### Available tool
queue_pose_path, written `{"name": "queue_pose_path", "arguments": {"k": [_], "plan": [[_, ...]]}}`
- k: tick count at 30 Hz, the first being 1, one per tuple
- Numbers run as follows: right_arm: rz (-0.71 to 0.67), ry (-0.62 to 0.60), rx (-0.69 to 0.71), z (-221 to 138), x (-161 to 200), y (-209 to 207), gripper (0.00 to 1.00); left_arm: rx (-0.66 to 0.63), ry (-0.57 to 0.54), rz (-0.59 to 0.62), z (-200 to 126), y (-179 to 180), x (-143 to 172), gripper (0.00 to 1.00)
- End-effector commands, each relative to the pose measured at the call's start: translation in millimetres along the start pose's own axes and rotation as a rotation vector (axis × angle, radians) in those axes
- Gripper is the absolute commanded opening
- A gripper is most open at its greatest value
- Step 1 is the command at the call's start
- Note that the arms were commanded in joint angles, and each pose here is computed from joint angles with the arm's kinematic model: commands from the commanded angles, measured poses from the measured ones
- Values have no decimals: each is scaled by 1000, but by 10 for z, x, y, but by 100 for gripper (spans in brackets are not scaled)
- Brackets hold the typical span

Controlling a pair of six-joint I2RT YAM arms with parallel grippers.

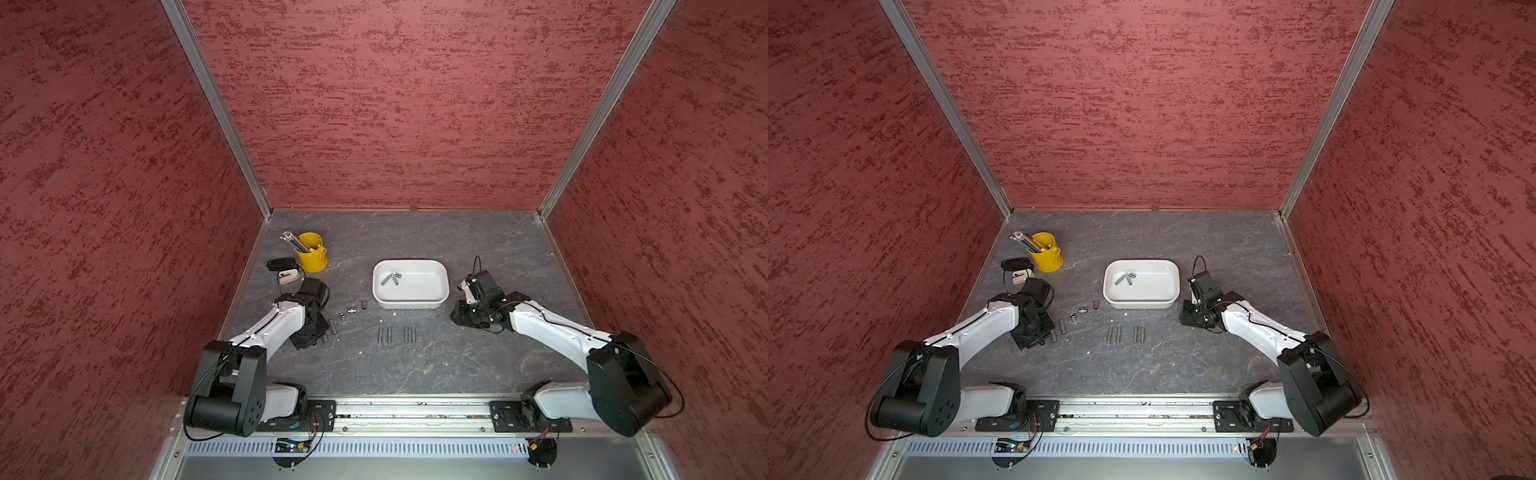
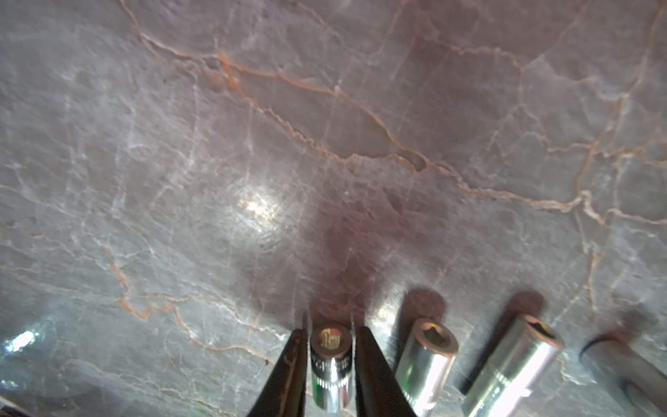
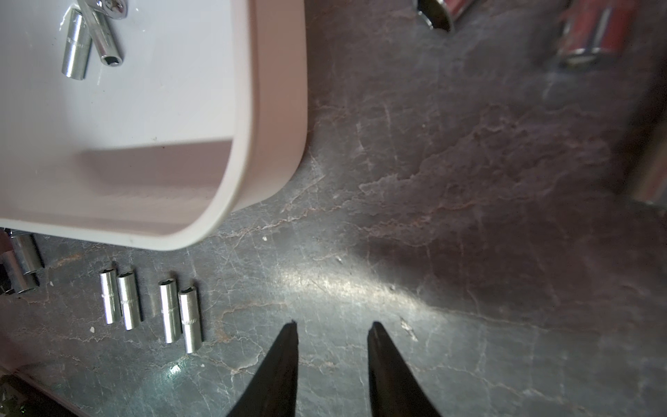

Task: Take out the socket from the storage box
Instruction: Place the socket head at the center of the board.

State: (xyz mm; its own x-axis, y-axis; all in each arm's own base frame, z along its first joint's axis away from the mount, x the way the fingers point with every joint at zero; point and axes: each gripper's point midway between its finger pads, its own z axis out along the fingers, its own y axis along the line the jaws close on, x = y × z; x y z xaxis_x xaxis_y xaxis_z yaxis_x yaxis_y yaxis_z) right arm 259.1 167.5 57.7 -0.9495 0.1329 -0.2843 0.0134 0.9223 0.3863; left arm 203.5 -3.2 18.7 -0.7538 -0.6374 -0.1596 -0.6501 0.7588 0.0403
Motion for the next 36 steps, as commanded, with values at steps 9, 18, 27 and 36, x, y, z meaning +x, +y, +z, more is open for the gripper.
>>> {"name": "queue_pose_path", "arguments": {"k": [9,18,27,36], "plan": [[-1,-10,-18,14,-30,-10,37,24,-29,-5,-63,-11,-36,30],[-11,-13,-31,-23,-41,26,37,76,-128,12,-497,-89,-87,38],[-107,6,-51,-375,-353,449,37,393,-227,203,-1357,-529,-198,40],[-223,19,-68,-151,-821,1194,36,454,-212,436,-1581,-734,-162,40]]}}
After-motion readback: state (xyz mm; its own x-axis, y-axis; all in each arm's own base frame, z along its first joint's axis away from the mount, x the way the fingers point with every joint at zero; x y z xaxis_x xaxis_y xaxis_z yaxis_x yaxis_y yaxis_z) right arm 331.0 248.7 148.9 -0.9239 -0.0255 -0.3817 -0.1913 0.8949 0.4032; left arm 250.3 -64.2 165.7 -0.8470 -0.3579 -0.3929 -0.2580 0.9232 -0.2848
